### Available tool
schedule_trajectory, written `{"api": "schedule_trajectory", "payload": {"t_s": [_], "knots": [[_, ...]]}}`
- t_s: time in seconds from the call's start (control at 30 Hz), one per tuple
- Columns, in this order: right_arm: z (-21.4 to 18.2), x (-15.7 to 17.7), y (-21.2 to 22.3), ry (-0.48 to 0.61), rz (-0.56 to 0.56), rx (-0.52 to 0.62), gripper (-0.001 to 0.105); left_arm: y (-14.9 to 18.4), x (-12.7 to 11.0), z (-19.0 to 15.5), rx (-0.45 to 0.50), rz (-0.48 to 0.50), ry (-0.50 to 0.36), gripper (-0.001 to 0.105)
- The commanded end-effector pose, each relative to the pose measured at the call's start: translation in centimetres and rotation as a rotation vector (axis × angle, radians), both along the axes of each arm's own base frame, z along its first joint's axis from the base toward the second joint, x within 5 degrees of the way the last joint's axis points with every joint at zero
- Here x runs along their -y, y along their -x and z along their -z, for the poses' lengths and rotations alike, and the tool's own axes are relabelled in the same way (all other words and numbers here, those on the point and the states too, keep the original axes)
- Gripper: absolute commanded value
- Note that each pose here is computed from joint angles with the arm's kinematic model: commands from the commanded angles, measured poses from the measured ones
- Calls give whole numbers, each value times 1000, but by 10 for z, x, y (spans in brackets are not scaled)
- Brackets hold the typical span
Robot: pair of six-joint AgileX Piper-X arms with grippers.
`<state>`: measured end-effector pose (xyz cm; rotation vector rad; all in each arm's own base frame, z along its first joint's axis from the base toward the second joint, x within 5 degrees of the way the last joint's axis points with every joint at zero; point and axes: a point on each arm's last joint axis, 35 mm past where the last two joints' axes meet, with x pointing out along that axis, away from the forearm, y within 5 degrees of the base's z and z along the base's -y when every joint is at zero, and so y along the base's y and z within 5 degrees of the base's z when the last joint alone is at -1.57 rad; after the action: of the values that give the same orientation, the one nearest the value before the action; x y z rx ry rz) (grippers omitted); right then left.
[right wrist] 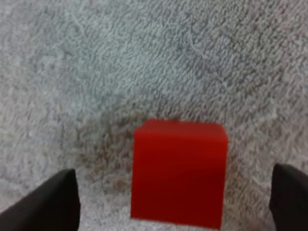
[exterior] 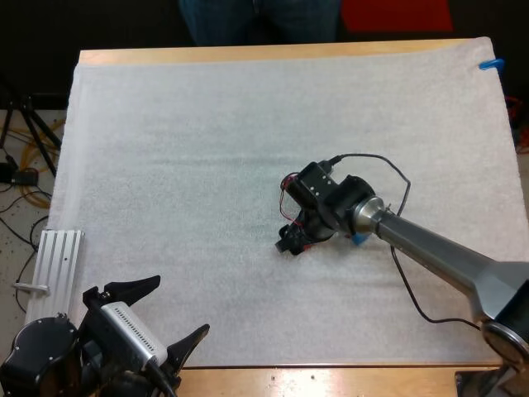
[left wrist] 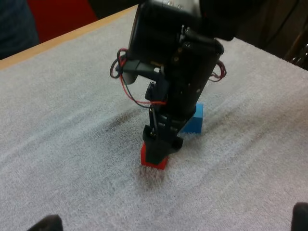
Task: Stack red cube on blue cube
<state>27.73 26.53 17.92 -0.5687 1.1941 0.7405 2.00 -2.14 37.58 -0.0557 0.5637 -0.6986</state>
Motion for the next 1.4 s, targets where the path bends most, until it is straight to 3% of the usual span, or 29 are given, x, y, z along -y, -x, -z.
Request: {"api": "schedule_trajectory", "payload": {"t_s": [0.0,0.2,0.43,0.57,0.7,0.87,1.03,1.37], "knots": [[-1,-2,-2,-15,1,-1,77,1,0,-2,2,17,6,87],[15,-4,-4,5,-1,-34,75,1,0,-2,2,17,6,87],[20,-6,-5,2,15,-38,34,1,0,-2,2,17,6,87],[10,-10,-9,-16,15,-19,25,1,0,-2,2,17,6,87],[-15,-12,-12,-28,13,4,25,1,0,-2,2,17,6,87],[-63,-4,-10,14,0,127,25,1,0,-2,2,17,6,87],[-86,12,-1,66,15,161,25,1,0,-2,2,17,6,87],[-91,65,-19,133,152,65,25,1,0,-2,2,17,6,87]]}}
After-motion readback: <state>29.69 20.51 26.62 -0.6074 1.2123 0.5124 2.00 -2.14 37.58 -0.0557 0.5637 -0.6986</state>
